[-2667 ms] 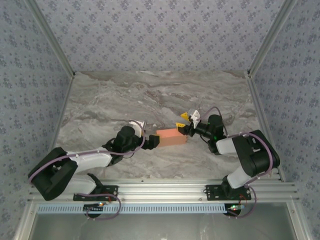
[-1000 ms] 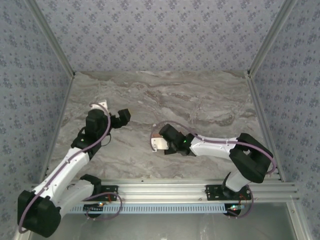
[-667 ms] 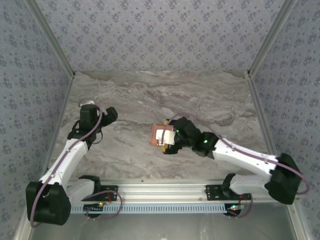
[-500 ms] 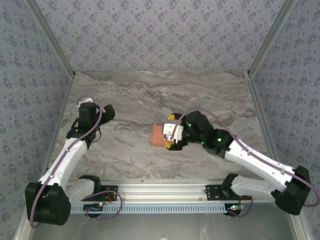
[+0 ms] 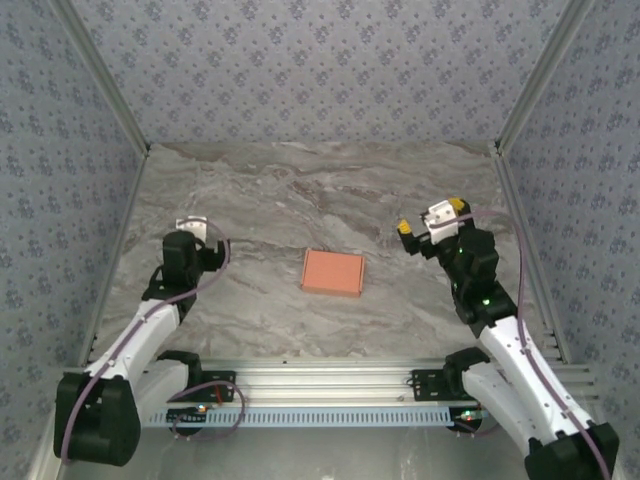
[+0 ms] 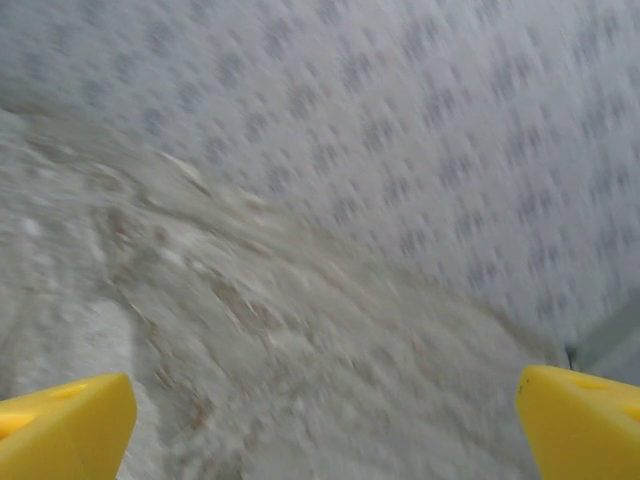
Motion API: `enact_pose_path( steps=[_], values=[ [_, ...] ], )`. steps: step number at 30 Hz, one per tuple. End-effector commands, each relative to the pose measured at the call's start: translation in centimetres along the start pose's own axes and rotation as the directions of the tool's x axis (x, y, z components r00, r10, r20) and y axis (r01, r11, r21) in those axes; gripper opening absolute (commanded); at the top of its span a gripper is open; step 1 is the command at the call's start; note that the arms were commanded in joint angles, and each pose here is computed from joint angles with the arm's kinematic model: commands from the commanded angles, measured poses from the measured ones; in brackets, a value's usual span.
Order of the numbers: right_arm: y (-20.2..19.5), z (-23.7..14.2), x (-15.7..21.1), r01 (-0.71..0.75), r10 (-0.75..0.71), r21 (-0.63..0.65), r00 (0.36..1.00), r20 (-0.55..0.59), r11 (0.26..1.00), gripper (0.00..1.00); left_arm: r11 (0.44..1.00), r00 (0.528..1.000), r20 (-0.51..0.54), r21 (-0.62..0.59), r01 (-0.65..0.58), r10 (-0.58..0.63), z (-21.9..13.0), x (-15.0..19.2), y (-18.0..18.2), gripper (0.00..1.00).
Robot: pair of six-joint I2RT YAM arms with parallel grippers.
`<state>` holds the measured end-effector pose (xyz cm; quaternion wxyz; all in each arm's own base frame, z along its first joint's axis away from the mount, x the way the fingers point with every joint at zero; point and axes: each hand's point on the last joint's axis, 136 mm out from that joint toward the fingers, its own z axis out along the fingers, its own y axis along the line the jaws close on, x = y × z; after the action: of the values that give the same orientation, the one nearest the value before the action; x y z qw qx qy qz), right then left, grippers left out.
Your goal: Fold the paper box
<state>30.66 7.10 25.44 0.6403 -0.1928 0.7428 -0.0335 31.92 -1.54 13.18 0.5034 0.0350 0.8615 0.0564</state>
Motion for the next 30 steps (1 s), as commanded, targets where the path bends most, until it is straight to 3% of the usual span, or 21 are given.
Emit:
enact_pose_path(
  steps=[1,6,10,15,19,20,22,23,30],
  values=[
    [-2.4,0.5,3.7,-0.183,0.184,0.124,0.983,0.004,0.975,1.0,0.997,0.982,0.176,0.015,-0.073,0.069,0.1,-2.9,-0.6,0.99],
    [-2.4,2.1,10.8,-0.222,0.237,0.178,0.969,-0.064,0.959,1.0,0.995,0.982,0.17,0.051,-0.087,0.077,2.5,-1.2,-1.7,0.99],
    [-2.8,3.7,14.1,-0.265,0.291,0.216,0.952,-0.099,0.94,1.0,0.993,0.982,0.173,0.078,-0.086,0.071,4.7,-1.2,-2.4,0.99],
    [-4.3,6.8,15.3,-0.238,0.277,0.258,0.953,-0.123,0.936,1.0,1.0,0.985,0.174,-0.007,0.007,-0.006,6.7,-1.2,-0.2,0.99],
    [-5.6,7.1,17.4,-0.331,0.361,0.278,0.93,-0.063,0.902,1.0,0.993,0.961,0.254,0.069,0.092,-0.107,7.5,-0.3,0.8,0.99],
    [-5.4,7.2,17.7,-0.328,0.368,0.27,0.923,-0.111,0.905,1.0,0.993,0.98,0.173,0.076,0.09,-0.102,7.7,0.2,0.7,0.99],
    [-5.4,7.8,17.6,-0.331,0.367,0.259,0.924,-0.106,0.907,1.0,0.992,0.978,0.182,0.094,0.088,-0.104,8.5,-0.3,0.5,0.99],
    [-5.7,8.0,18.0,-0.342,0.387,0.265,0.911,-0.142,0.901,1.0,0.99,0.985,0.129,0.098,0.106,-0.118,8.6,0.1,0.8,0.99],
    [-5.7,9.2,18.2,-0.336,0.389,0.253,0.899,-0.2,0.907,1.0,0.988,0.983,0.134,0.101,0.114,-0.127,8.8,0.0,1.0,0.99]
  ],
)
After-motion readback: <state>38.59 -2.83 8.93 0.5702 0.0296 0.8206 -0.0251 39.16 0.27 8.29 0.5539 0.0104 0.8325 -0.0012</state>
